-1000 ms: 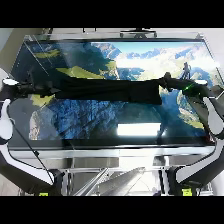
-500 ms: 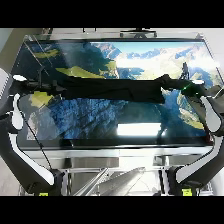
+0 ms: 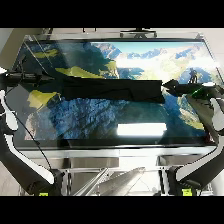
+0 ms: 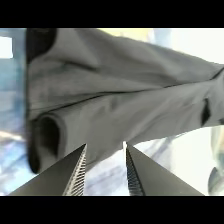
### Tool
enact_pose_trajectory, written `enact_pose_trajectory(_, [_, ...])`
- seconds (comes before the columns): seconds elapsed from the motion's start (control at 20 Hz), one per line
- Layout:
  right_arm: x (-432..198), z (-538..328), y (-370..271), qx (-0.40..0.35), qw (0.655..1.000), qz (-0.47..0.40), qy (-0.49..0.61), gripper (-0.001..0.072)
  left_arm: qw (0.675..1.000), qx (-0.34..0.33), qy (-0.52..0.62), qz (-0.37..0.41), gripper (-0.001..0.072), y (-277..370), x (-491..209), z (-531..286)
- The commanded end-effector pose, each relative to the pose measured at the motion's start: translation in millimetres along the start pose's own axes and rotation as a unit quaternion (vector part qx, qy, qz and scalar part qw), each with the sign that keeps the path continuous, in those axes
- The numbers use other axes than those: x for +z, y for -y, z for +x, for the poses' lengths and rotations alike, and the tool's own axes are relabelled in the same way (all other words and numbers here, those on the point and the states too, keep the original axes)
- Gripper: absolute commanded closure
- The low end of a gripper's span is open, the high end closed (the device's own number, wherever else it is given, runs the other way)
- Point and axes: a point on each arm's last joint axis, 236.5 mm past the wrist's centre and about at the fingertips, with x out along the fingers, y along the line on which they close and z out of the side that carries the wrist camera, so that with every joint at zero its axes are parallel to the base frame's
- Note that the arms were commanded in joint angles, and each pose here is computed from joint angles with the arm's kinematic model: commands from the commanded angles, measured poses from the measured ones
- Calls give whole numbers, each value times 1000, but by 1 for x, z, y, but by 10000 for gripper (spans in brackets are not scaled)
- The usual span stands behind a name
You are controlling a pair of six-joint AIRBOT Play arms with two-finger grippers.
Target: Fold the shirts.
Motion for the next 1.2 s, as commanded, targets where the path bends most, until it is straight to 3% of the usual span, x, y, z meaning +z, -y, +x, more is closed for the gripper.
enact_pose_trajectory(0.0, [-20, 21, -1, 0, 999, 8, -35, 73, 1000, -11, 3, 2, 702, 12, 1, 8])
enact_pose_trajectory(0.1, [-29, 35, -10, 3, 999, -1, -49, 83, 1000, -13, -3, 21, 706, 28, 2, 16])
enact_pose_trajectory(0.2, [-34, 45, -16, 4, 999, -4, -54, 310, 999, -18, -13, 45, 706, 48, 1, 27])
enact_pose_trajectory(0.25, [-35, 47, -19, 6, 998, -5, -57, 467, 998, -22, -23, 57, 706, 58, -3, 38])
enact_pose_trajectory(0.3, [-36, 46, -23, 13, 998, -4, -60, 697, 997, -22, -35, 66, 706, 66, -8, 48])
enact_pose_trajectory(0.7, [12, -30, -139, 83, 992, -87, -34, 699, 981, -43, -133, 135, 706, 158, -90, 177])
enact_pose_trajectory(0.95, [28, -69, -228, 134, 981, -142, -3, 699, 982, 7, -56, 182, 706, 200, -120, 287])
enact_pose_trajectory(1.15, [9, -78, -291, 213, 963, -161, -27, 699, 974, -18, -73, 214, 706, 237, -156, 343])
